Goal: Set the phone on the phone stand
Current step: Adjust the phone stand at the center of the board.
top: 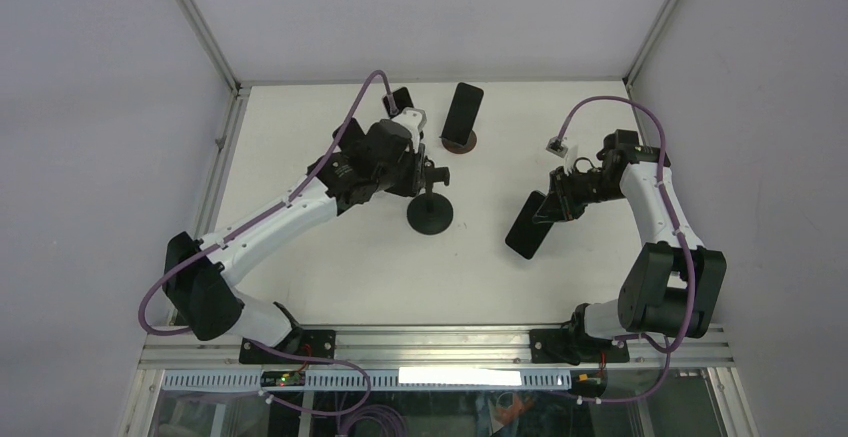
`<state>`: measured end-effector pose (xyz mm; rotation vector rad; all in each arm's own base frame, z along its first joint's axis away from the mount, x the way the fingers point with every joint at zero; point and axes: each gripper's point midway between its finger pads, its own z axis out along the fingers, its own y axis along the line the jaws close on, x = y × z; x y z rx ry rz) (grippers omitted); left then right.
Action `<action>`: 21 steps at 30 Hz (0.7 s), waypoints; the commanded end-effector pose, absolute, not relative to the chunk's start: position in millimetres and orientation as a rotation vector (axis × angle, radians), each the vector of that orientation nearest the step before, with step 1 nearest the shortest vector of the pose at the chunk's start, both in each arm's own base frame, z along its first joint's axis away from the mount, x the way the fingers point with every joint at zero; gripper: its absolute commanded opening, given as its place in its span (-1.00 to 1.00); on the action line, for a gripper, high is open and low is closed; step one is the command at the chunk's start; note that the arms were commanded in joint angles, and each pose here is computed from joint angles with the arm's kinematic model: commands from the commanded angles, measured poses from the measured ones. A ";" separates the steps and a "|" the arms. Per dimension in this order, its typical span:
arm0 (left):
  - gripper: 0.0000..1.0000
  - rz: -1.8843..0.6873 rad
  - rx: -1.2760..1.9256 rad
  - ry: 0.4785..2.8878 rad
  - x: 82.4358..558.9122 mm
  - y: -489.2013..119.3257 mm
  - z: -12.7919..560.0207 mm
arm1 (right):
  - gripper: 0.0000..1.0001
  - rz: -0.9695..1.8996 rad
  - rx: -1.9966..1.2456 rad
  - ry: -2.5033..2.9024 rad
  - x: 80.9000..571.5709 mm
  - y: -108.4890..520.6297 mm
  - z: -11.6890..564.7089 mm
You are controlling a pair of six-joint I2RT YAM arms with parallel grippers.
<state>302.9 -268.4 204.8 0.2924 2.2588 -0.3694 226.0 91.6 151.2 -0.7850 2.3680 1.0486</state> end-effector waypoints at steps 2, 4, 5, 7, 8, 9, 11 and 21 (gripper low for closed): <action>-0.84 -0.704 0.526 2.118 285.2 -297.2 264.8 | -1.00 1.097 -0.779 2.313 223.8 97.1 162.2; -0.84 -0.737 0.553 2.132 283.0 -299.8 259.9 | -1.00 1.097 -0.777 2.313 224.0 96.9 162.2; -0.84 -0.749 0.563 2.139 282.4 -301.1 257.5 | -1.00 1.098 -0.778 2.313 223.9 97.0 161.9; -0.84 -0.770 0.578 2.149 280.9 -303.8 254.4 | -1.00 1.098 -0.776 2.315 223.8 96.8 161.8; -0.83 -0.773 0.582 2.153 280.8 -304.3 253.0 | -1.00 1.100 -0.776 2.316 224.0 96.9 161.7; -0.83 -0.773 0.583 2.159 280.7 -304.6 250.9 | -1.00 1.100 -0.776 2.315 224.2 96.8 161.5; -0.83 -0.773 0.586 2.163 281.1 -305.1 248.7 | -1.00 1.101 -0.776 2.317 224.2 96.8 161.1; -0.53 -0.768 0.543 2.181 283.3 -304.6 246.8 | -1.00 1.102 -0.775 2.320 224.5 96.6 160.4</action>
